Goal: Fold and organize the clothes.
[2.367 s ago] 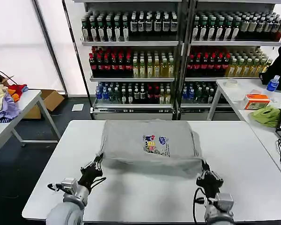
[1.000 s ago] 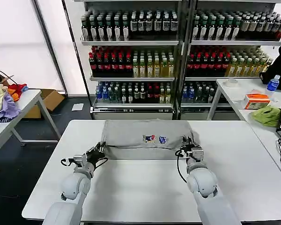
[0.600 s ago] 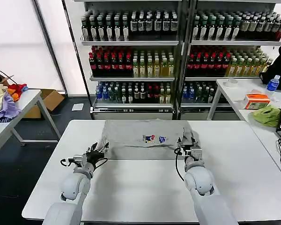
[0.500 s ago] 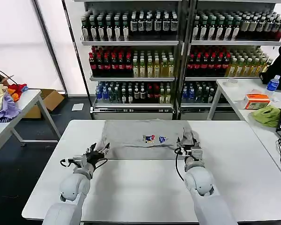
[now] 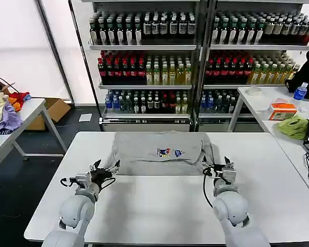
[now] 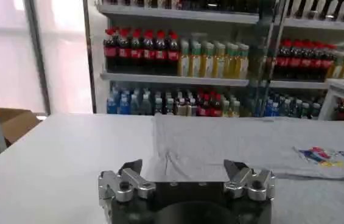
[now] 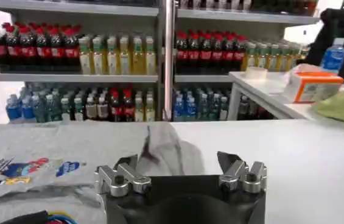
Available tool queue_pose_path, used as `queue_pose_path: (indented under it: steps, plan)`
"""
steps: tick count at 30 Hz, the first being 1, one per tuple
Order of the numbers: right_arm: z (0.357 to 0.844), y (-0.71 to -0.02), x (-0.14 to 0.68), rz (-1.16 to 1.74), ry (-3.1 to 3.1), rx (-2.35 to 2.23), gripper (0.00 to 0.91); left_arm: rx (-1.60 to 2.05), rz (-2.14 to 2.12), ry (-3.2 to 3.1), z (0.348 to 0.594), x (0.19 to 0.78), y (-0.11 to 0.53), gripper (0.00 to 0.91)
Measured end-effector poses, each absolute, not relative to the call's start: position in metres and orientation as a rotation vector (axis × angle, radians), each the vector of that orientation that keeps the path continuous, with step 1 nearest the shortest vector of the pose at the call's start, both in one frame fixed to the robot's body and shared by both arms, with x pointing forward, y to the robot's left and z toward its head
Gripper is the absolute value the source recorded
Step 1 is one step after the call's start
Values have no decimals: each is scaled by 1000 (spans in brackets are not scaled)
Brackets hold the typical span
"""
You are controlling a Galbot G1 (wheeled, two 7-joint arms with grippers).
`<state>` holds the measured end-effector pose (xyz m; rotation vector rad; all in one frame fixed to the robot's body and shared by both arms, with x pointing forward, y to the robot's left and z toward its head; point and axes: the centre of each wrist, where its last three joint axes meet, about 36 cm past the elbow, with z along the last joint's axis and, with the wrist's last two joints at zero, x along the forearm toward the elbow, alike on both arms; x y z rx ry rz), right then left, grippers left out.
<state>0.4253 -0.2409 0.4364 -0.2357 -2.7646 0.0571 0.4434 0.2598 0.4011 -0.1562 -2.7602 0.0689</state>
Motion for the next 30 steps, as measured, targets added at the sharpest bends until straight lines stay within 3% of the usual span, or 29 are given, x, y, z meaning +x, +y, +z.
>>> queue_pose_path:
  steps: [30]
  plan:
    - [414, -239, 434, 30, -2681, -222, 907, -123, 56, -2692, 391, 449, 270, 907]
